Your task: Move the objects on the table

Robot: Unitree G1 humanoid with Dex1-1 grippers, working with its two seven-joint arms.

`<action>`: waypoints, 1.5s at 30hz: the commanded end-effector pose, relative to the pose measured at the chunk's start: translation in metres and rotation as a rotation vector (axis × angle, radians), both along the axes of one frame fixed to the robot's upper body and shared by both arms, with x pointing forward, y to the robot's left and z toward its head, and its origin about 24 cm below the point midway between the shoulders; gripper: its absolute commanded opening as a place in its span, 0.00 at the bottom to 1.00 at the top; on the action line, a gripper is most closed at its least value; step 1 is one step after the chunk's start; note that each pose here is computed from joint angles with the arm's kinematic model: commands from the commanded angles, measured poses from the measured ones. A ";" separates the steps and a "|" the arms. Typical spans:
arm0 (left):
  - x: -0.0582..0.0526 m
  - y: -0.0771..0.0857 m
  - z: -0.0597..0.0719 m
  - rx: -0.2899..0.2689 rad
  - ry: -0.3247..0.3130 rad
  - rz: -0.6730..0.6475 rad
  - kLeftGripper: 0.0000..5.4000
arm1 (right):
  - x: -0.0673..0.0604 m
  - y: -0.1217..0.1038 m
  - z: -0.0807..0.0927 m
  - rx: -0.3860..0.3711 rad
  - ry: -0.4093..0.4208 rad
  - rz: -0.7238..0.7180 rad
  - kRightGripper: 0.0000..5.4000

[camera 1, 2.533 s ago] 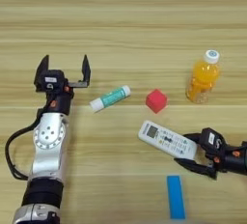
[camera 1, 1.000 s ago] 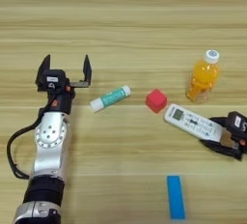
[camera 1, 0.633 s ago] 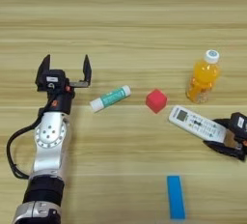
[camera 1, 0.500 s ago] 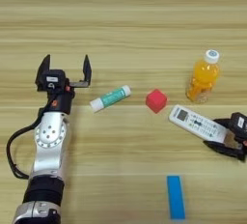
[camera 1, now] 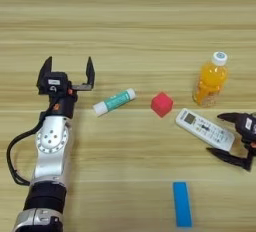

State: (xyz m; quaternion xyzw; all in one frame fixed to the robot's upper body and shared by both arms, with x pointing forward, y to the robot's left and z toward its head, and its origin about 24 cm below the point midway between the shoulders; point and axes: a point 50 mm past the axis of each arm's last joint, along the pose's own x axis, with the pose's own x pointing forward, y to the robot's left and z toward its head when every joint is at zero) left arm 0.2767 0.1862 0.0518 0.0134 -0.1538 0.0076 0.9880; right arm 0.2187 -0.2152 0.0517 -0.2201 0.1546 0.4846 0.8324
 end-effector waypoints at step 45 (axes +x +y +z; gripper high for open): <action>-0.001 0.000 0.005 0.010 -0.017 -0.005 1.00 | -0.066 0.043 -0.021 -0.030 0.192 0.573 1.00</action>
